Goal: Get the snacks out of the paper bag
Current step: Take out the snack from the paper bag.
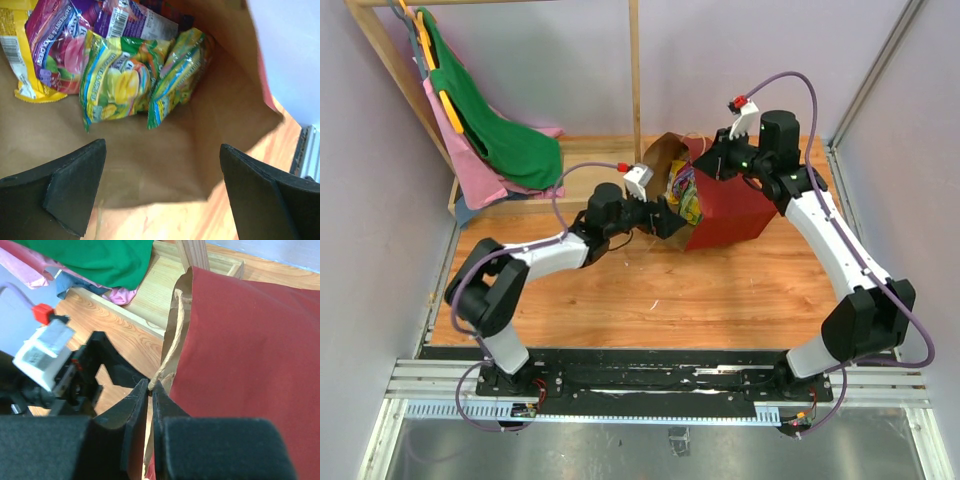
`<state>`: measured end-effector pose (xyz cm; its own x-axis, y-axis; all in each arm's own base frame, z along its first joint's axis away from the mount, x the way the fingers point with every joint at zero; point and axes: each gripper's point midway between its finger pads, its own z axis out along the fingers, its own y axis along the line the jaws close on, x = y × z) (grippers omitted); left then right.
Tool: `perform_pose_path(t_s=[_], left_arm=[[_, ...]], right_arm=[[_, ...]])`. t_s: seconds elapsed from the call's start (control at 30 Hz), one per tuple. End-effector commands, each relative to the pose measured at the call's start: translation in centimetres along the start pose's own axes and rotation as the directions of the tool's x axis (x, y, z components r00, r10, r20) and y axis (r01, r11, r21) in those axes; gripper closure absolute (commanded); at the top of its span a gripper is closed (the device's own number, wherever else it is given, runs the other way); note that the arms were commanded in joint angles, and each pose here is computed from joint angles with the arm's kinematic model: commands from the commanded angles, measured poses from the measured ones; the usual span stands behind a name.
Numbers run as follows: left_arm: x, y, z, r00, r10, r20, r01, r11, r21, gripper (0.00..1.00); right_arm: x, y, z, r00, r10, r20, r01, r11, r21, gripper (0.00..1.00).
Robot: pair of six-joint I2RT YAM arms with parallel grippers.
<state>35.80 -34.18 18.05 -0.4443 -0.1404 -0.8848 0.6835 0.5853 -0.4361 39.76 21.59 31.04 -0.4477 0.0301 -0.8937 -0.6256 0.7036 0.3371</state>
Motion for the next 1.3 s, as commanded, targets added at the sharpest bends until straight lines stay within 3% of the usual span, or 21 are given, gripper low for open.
perform_pose_path(t_s=[0.0,0.3,0.6,1.27], left_arm=[[-1.4,1.1,3.3,0.998,0.016,0.069,-0.015,1.0,-0.021,0.0],[-1.0,4.2,9.0,0.997,0.022,0.077,-0.017,0.998,-0.068,0.02],[-0.5,7.9,10.5,0.995,0.04,0.095,-0.018,0.976,-0.219,0.08],[3.3,7.5,13.1,0.999,0.039,-0.035,-0.042,0.994,-0.103,0.37]], right_arm=[[-1.4,1.5,-0.9,0.997,-0.048,0.053,0.05,0.998,-0.029,0.91],[-1.6,1.9,-1.1,0.996,-0.058,0.068,0.061,0.997,-0.04,0.9],[-1.8,2.2,-1.3,0.994,-0.07,0.082,0.074,0.996,-0.051,0.9],[-1.9,2.3,-1.2,0.993,-0.074,0.095,0.08,0.995,-0.065,0.89]])
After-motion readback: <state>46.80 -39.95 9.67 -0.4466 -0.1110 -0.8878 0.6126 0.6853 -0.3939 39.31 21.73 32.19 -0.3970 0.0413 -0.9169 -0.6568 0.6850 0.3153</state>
